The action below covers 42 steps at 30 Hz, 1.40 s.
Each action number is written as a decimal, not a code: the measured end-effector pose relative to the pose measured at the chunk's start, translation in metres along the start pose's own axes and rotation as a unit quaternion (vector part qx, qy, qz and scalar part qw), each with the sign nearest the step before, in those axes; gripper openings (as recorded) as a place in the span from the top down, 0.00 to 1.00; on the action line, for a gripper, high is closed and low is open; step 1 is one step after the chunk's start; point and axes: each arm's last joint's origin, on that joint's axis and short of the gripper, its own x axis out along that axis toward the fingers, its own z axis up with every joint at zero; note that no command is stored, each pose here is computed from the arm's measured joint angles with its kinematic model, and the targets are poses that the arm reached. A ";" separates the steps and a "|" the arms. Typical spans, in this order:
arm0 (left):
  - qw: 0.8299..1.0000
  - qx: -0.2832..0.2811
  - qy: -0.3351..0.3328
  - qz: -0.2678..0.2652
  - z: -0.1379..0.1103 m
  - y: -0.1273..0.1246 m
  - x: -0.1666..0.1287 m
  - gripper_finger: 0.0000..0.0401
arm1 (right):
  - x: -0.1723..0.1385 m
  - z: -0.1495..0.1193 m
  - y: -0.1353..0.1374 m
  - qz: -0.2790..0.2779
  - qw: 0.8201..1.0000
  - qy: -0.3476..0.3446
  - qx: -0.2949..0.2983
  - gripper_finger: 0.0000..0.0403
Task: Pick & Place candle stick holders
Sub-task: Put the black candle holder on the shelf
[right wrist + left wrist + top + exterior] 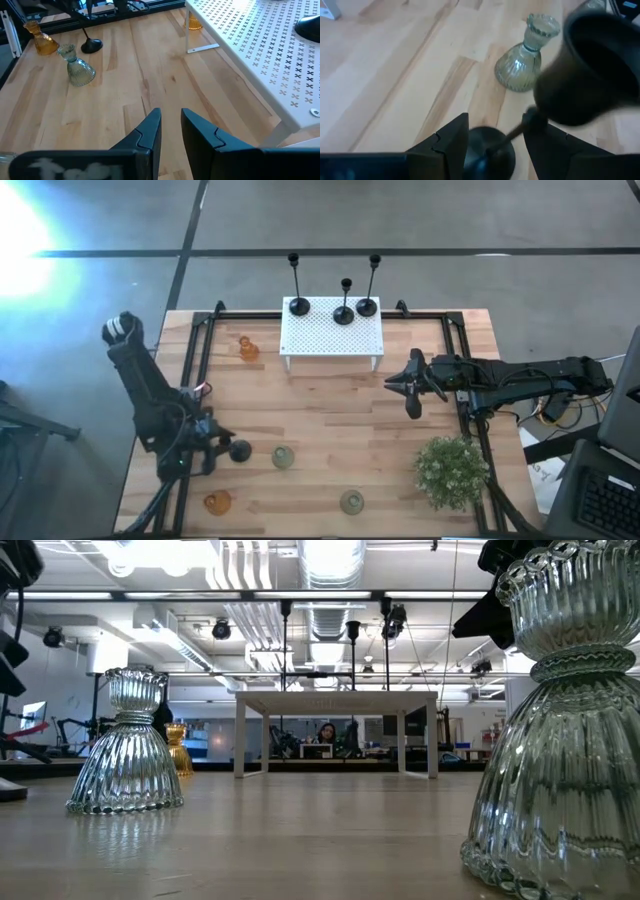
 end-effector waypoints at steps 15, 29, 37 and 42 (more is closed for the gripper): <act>0.996 0.002 -0.086 0.020 0.008 -0.001 0.003 0.95 | 0.000 0.000 0.000 0.000 1.000 0.000 0.000 0.83; 0.974 0.004 -0.201 0.104 0.075 -0.008 0.004 0.95 | 0.000 0.000 0.000 0.000 1.000 0.000 -0.012 0.83; 0.971 0.017 -0.198 0.132 0.163 0.004 0.014 0.95 | 0.000 0.000 0.000 0.000 1.000 0.000 -0.011 0.83; 0.966 0.019 -0.218 0.138 0.210 0.028 0.022 0.95 | 0.000 0.000 0.000 0.000 1.000 0.000 -0.011 0.83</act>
